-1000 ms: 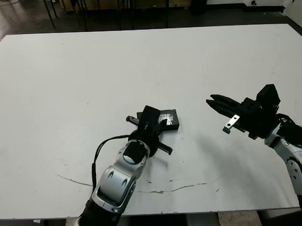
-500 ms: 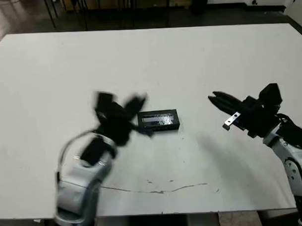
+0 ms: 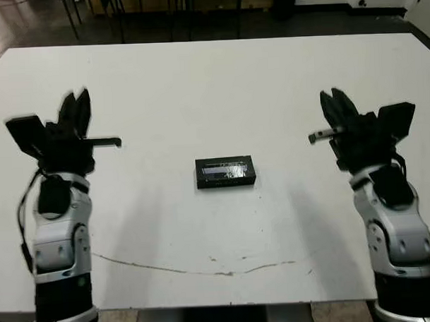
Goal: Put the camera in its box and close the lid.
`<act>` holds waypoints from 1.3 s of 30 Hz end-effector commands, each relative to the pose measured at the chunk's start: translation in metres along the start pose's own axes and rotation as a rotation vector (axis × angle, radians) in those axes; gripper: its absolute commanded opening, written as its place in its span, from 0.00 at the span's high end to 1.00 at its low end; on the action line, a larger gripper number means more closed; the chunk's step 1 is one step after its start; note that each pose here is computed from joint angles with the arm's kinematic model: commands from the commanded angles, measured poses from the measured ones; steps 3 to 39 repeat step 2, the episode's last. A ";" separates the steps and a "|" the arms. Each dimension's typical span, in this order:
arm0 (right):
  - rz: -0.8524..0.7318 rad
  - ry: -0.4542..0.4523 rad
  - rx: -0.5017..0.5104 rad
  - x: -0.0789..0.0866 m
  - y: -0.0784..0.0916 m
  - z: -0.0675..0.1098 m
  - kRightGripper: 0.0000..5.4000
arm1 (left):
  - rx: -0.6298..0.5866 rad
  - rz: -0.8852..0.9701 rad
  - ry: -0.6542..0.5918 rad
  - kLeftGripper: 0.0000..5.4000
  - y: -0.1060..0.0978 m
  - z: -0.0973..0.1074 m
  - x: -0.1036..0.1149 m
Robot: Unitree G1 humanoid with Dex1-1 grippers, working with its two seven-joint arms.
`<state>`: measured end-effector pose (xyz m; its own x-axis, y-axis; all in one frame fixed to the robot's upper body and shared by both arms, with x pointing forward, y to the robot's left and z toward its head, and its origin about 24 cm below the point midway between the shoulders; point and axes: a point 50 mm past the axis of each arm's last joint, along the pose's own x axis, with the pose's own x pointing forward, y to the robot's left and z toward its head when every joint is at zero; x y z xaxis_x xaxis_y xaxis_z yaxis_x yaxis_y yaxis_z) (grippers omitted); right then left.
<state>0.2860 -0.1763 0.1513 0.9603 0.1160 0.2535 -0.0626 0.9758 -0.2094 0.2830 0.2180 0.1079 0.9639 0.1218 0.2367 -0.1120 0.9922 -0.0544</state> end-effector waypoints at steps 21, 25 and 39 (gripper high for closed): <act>-0.007 0.038 -0.057 0.002 -0.001 -0.012 1.00 | -0.006 0.026 0.049 1.00 -0.004 -0.015 -0.004; -0.007 0.038 -0.057 0.002 -0.001 -0.012 1.00 | -0.006 0.026 0.049 1.00 -0.004 -0.015 -0.004; -0.007 0.038 -0.057 0.002 -0.001 -0.012 1.00 | -0.006 0.026 0.049 1.00 -0.004 -0.015 -0.004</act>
